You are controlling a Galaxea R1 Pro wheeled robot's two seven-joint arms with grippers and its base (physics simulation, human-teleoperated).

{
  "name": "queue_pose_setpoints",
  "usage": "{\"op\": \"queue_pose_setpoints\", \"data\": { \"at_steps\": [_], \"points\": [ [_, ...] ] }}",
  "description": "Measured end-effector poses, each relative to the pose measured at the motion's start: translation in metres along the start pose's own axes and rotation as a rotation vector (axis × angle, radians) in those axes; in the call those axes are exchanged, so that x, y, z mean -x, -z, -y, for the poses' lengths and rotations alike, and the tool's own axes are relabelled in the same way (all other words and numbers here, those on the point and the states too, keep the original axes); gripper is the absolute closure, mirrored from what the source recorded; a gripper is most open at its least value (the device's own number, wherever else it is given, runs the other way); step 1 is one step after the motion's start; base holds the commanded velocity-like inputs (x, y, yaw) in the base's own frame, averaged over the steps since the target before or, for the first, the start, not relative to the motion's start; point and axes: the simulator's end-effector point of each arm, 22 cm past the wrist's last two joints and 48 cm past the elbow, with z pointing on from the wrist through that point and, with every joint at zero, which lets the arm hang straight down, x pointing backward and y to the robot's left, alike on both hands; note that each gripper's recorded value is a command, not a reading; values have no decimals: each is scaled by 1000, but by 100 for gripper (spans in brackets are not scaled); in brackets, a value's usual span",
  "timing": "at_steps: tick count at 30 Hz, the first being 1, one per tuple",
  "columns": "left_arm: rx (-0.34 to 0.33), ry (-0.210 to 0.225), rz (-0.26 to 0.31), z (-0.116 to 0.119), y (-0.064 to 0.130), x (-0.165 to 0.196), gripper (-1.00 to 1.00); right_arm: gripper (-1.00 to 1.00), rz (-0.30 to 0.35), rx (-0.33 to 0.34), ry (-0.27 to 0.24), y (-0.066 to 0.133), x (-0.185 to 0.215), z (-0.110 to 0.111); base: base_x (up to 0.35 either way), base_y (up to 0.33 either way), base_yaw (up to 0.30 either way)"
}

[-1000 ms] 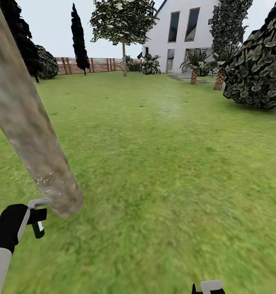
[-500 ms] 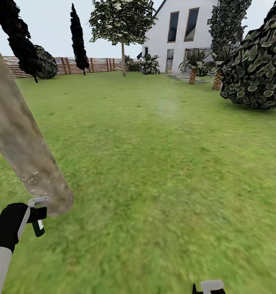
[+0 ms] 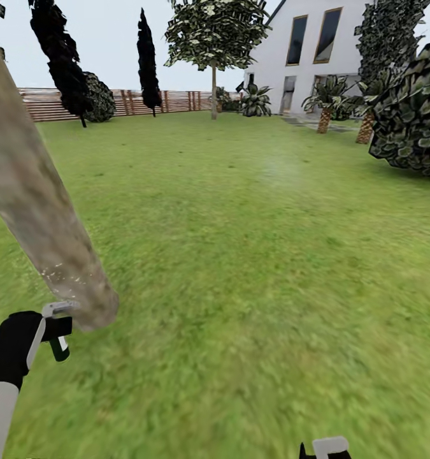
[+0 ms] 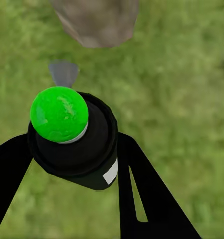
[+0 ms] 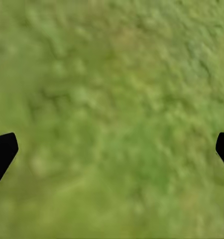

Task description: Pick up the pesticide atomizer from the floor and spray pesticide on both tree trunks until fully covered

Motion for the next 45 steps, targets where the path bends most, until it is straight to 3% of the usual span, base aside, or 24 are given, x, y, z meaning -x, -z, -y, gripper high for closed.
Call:
{"op": "queue_pose_setpoints", "data": {
  "at_steps": [15,22,25,28,29,34,45],
  "points": [
    [1,-2,18,0,5,8,100,-100,0,-1,1,0,0,1,227,-187,26],
    [8,-3,17,-3,5,7,100,-100,0,1,1,0,0,-1,119,-249,249],
    [23,1,19,-11,5,8,100,-100,0,2,1,0,0,-1,10,-194,278],
    [80,3,23,-27,7,11,100,-100,-1,3,1,0,0,-1,1,-30,278],
    [122,8,48,-36,13,26,100,-100,0,3,0,0,0,-1,0,-3,278],
    [115,42,124,-28,33,81,100,-100,0,2,0,0,0,-1,0,-1,192],
    [107,36,127,-22,34,81,100,-100,1,1,2,0,0,0,196,-101,3]
  ]
}}
